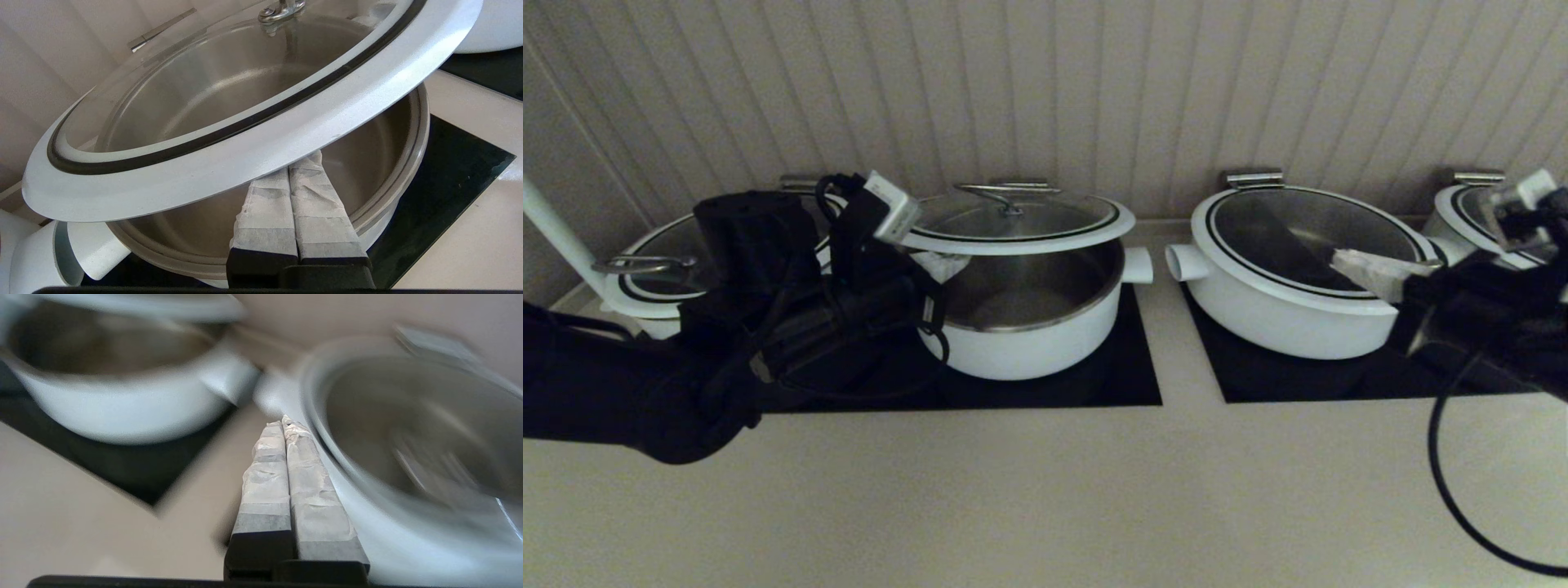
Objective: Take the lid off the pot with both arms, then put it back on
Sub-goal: Open the pot lid completely
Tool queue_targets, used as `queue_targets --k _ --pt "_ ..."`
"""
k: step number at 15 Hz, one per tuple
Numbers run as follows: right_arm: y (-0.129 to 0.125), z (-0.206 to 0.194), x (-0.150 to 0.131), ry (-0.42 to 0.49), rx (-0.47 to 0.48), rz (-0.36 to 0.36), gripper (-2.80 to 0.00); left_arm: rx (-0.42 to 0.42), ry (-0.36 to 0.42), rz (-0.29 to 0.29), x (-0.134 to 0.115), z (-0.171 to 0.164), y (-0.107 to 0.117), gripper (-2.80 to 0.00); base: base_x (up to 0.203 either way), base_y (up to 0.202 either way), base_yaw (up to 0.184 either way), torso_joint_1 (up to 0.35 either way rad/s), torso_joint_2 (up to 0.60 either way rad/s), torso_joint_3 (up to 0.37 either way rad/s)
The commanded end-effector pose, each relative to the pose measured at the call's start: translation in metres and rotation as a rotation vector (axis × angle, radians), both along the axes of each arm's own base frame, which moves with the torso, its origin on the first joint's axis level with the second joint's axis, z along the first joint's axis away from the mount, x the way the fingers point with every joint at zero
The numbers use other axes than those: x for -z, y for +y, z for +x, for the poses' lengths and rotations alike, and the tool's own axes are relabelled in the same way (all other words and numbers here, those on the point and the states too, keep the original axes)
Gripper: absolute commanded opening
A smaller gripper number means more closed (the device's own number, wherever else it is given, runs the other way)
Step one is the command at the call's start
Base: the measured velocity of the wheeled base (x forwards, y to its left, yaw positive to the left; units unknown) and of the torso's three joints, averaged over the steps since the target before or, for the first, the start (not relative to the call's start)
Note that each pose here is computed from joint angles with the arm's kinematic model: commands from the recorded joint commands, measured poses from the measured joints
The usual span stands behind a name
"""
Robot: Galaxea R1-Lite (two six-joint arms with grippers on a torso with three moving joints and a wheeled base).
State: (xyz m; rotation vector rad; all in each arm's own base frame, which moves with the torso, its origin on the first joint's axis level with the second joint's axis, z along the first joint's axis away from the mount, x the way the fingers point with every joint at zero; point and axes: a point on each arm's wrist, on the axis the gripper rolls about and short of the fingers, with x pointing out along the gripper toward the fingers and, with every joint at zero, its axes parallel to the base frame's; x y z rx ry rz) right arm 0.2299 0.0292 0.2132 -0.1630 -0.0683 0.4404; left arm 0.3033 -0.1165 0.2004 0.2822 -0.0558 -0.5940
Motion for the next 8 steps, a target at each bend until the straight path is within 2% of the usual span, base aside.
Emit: queue_targets --k 1,5,8 --pt "-0.021 -0.054 0.008 -0.018 0.099 0.0 -2.8 0.001 -0.017 -0.005 -0.005 -0.003 0.001 -2.8 0.0 0.0 0.0 0.0 0.0 0.0" --pt "-0.027 -0.126 0.048 0.012 0.214 0.005 -2.8 0.001 -0.021 -0.005 -0.006 -0.004 0.002 -2.8 0.0 0.0 0.0 0.0 0.0 0.0" --pt "-0.027 -0.164 0.064 -0.007 0.262 0.009 -2.8 0.003 -0.026 -0.007 -0.008 -0.005 0.002 -2.8 0.0 0.0 0.0 0.0 0.0 0.0"
